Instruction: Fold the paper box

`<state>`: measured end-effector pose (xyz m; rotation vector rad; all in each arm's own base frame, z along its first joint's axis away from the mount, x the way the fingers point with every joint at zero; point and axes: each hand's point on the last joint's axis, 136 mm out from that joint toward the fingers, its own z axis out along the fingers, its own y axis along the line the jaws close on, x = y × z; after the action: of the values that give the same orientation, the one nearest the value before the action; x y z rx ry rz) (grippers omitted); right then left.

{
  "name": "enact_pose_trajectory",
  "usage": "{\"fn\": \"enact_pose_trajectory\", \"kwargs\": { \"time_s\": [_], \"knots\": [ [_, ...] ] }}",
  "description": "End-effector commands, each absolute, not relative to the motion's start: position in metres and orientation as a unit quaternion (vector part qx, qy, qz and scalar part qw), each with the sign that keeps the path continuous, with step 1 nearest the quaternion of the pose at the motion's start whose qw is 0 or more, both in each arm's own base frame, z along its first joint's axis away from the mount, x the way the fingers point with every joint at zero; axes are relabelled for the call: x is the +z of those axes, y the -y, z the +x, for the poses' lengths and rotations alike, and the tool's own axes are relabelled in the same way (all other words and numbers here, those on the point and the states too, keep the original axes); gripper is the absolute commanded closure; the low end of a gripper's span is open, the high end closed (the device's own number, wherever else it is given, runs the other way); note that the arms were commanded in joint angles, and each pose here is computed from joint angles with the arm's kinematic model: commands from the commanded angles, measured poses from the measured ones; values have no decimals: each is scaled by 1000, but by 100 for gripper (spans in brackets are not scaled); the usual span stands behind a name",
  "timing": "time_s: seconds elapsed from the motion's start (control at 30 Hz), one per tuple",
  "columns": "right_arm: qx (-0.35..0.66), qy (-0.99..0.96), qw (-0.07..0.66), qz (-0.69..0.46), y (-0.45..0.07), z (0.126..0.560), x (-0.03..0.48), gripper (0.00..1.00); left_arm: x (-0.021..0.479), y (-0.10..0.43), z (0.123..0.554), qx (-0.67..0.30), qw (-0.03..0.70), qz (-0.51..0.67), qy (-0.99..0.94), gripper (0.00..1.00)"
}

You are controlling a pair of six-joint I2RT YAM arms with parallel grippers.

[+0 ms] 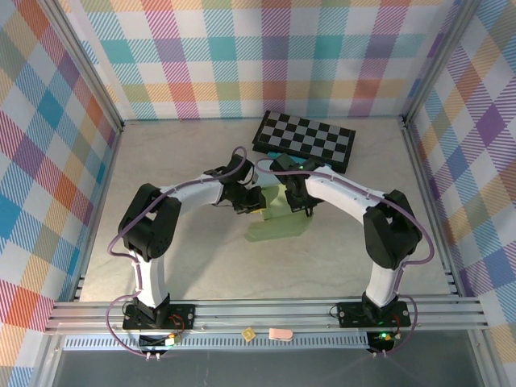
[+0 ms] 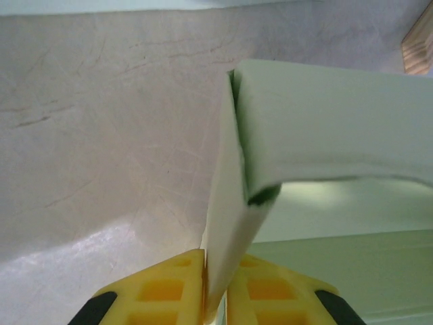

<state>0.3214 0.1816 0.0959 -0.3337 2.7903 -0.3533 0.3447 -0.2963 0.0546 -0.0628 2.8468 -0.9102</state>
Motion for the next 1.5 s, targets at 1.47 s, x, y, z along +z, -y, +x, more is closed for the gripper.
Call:
{"fn": "enact_pose_trajectory", "kwargs": {
  "time_s": [1.47],
  "knots": [
    [-41, -987, 79, -133, -205, 303, 72, 100, 65, 293, 397, -241, 225, -30, -944, 89]
  ]
}}
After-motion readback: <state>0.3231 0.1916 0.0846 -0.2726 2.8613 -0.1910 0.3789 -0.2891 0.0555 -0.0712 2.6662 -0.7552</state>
